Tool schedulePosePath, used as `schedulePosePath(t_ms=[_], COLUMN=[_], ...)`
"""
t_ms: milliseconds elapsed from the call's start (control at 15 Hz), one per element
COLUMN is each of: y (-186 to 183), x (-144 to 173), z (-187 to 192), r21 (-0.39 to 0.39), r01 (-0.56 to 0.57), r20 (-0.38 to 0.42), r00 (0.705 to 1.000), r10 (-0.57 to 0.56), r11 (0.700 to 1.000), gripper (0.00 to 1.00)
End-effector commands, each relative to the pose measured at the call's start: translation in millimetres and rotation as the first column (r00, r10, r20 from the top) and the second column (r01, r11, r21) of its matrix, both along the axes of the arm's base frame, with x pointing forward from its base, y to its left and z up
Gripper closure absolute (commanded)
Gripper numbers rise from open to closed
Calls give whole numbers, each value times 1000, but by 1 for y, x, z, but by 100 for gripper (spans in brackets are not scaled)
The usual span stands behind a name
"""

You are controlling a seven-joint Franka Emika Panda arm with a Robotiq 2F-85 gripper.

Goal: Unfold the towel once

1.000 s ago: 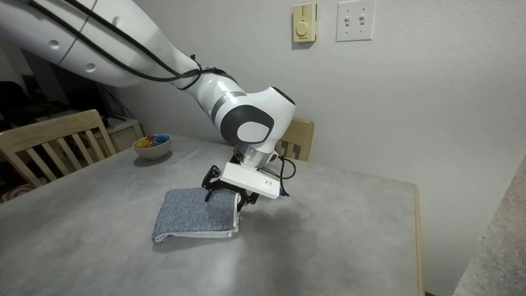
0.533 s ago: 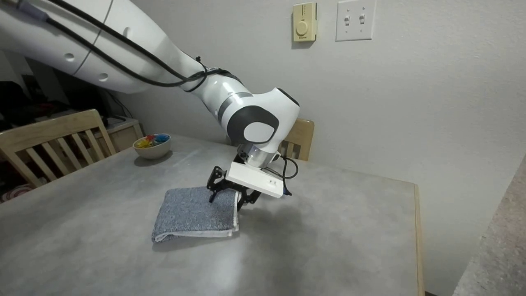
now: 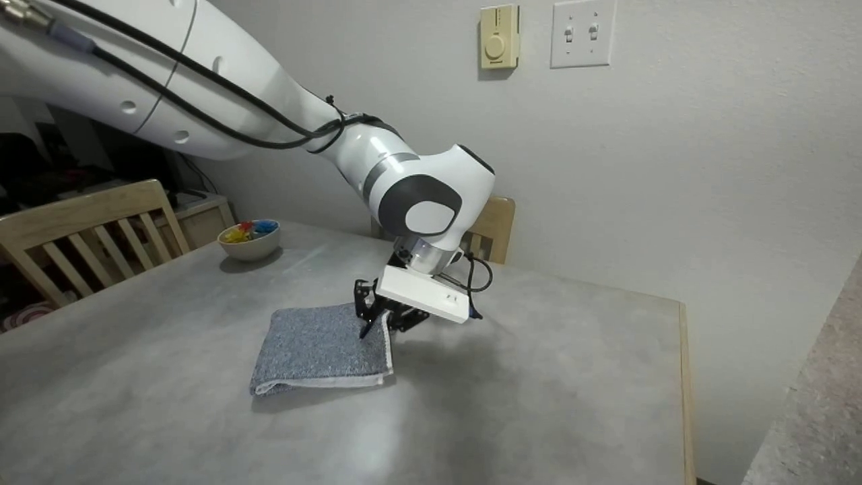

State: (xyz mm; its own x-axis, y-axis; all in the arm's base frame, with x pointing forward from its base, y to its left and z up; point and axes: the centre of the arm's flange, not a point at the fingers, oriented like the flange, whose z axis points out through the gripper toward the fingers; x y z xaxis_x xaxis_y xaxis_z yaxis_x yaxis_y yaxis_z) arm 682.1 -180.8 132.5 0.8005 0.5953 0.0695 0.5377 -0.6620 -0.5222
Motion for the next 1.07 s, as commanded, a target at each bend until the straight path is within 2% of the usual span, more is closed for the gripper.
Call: schedulePosePath(t_ms=[0, 333, 667, 1000], y=[-1, 11, 23, 42], x=[3, -12, -21, -40], z=[1, 14, 20, 30], r21=[-29, -104, -182, -200], r01=[36, 165, 329, 379], r20=[35, 103, 179, 221], r00=[999, 983, 938, 916], r10=[-35, -155, -298, -335], r11=[999, 981, 927, 904], gripper=[99, 98, 98, 98])
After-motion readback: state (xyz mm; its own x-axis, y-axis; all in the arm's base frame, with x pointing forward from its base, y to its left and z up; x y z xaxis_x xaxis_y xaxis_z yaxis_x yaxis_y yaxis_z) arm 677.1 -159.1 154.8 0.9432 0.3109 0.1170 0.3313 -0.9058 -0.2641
